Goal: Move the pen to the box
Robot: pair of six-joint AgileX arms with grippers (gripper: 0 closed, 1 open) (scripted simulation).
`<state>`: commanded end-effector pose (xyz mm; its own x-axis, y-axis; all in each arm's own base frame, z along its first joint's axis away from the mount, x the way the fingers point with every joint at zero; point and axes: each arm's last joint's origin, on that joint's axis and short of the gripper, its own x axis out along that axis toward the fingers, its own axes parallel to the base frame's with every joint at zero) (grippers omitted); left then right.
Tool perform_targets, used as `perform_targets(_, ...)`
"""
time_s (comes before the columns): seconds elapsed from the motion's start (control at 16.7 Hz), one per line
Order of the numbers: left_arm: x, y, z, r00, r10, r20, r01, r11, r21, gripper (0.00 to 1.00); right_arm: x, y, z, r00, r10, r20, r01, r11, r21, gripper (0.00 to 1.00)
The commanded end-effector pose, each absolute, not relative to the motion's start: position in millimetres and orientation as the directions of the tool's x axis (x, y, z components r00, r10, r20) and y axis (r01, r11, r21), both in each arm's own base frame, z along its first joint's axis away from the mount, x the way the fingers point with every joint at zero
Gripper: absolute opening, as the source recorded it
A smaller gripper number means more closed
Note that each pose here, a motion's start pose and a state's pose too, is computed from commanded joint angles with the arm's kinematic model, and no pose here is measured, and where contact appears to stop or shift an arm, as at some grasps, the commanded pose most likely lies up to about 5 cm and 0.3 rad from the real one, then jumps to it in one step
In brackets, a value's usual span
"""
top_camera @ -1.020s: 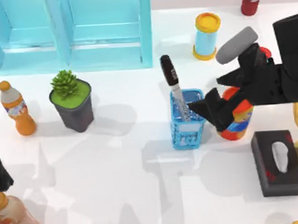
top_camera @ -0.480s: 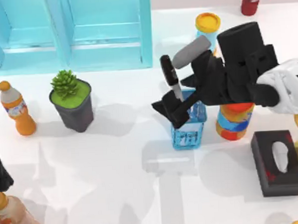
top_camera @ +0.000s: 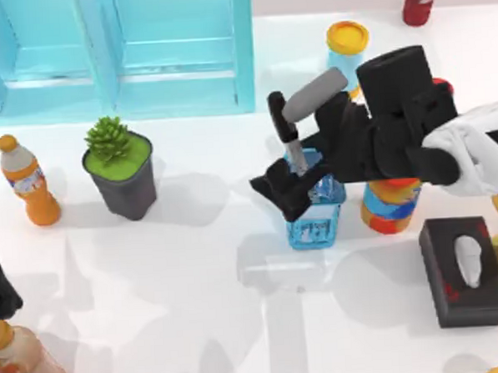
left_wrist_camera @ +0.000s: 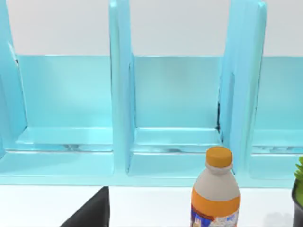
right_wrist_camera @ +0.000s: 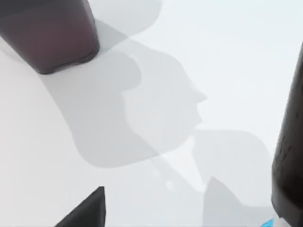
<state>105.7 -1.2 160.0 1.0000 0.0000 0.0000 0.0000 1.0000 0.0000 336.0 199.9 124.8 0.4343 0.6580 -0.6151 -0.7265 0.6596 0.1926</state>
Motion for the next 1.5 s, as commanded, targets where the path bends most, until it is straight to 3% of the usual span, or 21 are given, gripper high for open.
perform_targets(0.66,106,-1,160,1.0,0.0,0.0,0.0,1.0,0.0,1.0,336,200,125,0.434,0.658,-0.615,-0.727,0.66,0.193,0.02)
perform_targets(1.14,106,-1,160,1.0,0.0,0.0,0.0,1.0,0.0,1.0,336,200,125,0.434,0.658,-0.615,-0.727,0.66,0.193,0.0)
perform_targets(1.5,106,-1,160,1.0,0.0,0.0,0.0,1.0,0.0,1.0,356,176,162,0.463,0.67,-0.58,-0.738,0.654,0.166,0.0)
